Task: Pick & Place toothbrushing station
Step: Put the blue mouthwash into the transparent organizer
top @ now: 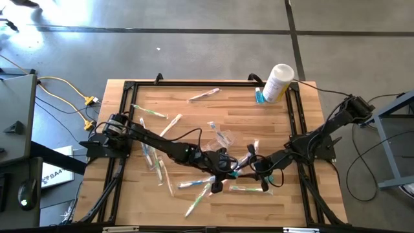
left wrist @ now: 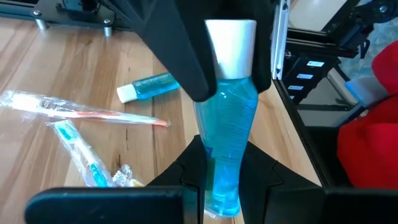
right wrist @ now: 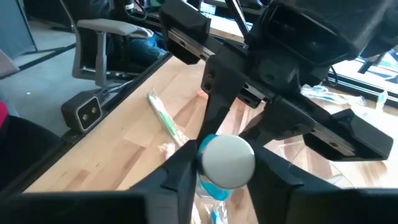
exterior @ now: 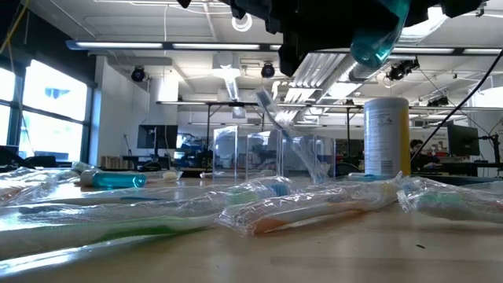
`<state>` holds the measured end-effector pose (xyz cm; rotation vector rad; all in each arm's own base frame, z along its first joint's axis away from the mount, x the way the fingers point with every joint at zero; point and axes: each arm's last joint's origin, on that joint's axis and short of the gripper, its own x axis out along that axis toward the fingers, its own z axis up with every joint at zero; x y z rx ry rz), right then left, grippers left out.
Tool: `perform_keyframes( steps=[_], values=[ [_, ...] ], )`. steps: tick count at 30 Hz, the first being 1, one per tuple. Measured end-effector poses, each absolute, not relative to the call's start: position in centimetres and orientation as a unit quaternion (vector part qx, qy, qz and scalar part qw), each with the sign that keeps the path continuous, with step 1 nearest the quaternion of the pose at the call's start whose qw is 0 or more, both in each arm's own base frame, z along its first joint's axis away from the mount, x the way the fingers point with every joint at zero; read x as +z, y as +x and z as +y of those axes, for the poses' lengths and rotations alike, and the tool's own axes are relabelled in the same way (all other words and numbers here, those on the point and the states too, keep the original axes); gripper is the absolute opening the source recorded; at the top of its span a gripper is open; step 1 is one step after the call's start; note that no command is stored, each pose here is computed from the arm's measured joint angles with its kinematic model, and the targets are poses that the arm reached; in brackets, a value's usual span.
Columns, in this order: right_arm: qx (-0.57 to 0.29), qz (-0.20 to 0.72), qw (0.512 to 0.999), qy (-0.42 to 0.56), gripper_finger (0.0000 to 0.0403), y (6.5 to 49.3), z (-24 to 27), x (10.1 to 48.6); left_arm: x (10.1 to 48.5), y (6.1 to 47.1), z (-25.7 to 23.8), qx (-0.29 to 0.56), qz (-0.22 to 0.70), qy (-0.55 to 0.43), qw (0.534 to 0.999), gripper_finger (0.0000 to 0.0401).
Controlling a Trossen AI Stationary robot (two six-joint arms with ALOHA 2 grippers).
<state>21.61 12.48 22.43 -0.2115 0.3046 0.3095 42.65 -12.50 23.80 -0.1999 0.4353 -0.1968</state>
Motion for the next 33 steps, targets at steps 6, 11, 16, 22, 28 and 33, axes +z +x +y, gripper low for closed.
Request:
perform_keyframes(
  steps=[6, 11, 16, 22, 28, 33],
  values=[
    [0.153, 0.154, 0.97, -0.106, 0.0092, 21.6, 12.5, 22.4, 23.8, 42.6, -12.5, -0.097, 0.216, -0.089, 0.968, 0.0048],
    [0.149, 0.156, 0.97, -0.113, 0.0092, 21.6, 12.4, 22.3, 23.8, 42.6, -12.5, -0.097, 0.215, -0.086, 0.968, 0.0107],
    [0.141, 0.18, 0.966, -0.123, 0.0092, 21.4, 12.3, 21.8, 23.8, 42.6, -12.5, -0.101, 0.218, -0.103, 0.965, 0.0216],
    [0.102, 0.227, 0.961, -0.118, 0.0092, 21.6, 12.2, 22.8, 23.9, 42.3, -12.3, -0.076, 0.229, -0.106, 0.965, 0.0273],
    [0.062, 0.245, 0.962, -0.103, 0.0092, 22.1, 12.2, 25.0, 25.0, 40.2, -11.9, -0.016, 0.296, -0.092, 0.951, 0.0269],
    [0.003, 0.232, 0.97, -0.067, 0.0092, 22.9, 11.2, 26.4, 25.5, 37.6, -11.9, 0.124, 0.336, -0.052, 0.932, 0.0254]
  ],
)
